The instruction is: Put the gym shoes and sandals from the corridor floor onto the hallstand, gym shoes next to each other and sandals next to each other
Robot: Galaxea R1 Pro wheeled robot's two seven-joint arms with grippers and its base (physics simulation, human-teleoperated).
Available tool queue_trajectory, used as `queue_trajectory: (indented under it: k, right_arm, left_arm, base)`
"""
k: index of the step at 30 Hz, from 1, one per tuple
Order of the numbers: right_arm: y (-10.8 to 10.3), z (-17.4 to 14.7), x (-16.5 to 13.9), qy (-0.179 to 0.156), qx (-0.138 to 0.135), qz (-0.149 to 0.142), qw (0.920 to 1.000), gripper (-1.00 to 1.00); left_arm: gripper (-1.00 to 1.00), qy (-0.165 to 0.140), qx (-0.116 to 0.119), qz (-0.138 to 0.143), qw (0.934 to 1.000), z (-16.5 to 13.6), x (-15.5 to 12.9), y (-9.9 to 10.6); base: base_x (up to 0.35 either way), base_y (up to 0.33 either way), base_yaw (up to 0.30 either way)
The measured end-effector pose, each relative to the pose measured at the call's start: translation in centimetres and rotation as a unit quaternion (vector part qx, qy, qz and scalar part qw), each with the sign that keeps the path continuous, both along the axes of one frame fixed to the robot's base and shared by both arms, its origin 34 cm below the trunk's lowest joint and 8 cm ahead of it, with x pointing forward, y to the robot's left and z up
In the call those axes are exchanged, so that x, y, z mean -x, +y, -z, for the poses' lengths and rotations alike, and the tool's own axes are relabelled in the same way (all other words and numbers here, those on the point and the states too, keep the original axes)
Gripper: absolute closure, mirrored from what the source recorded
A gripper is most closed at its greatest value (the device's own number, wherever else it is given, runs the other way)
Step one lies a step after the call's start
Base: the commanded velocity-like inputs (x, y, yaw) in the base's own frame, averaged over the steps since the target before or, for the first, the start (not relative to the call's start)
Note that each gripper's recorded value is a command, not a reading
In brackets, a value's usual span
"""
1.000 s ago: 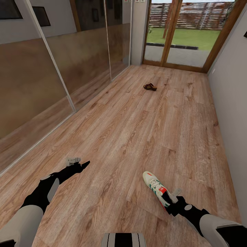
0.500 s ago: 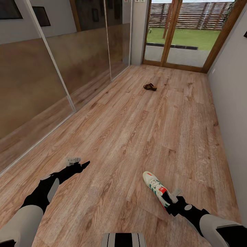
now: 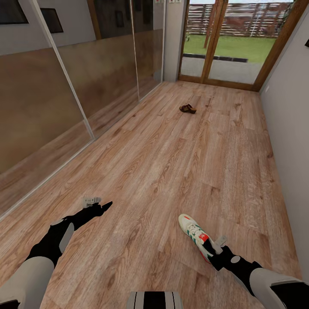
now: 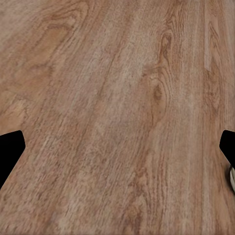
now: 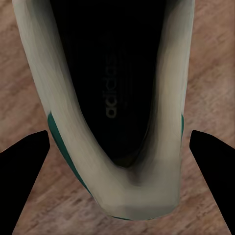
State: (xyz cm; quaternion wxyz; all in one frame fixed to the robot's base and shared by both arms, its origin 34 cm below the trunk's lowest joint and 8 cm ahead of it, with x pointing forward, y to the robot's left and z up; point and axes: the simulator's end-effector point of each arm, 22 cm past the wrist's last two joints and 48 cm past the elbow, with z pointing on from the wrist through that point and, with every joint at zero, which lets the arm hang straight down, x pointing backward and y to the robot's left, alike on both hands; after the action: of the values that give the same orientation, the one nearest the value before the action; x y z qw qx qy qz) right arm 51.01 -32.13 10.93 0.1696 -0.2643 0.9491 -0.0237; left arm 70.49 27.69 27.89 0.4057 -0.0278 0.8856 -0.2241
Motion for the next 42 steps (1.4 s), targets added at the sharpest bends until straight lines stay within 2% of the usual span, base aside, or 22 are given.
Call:
queue_trajectory:
  k: [22,27,33,42]
  right_arm:
    - [0.1,-0.2,-0.7,-0.007,-0.001,-0.002,1.0000,1.00]
    - [0.6,-1.2,-3.5,-0.039,-0.006,-0.006,0.9992,1.00]
    - [1.0,-2.2,-6.0,-0.060,-0.005,-0.009,0.9981,1.00]
    - [0.8,-5.3,-11.7,-0.069,0.023,0.010,0.9973,1.00]
  left_arm:
    - [-1.00,0.001,0.000,0.000,1.0000,0.1,0.0,0.0]
    - [-1.00,0.001,0.001,0.000,1.0000,0.1,0.1,-0.1]
    - [-1.00,0.002,0.001,-0.001,1.0000,0.1,0.1,-0.1]
    - [-1.00,0.002,0.000,-0.001,1.0000,0.1,0.1,-0.1]
  base:
    - [0.000,0.000,0.000]
    - [0.000,0.000,0.000]
    - [0.000,0.000,0.000]
    - [0.000,0.000,0.000]
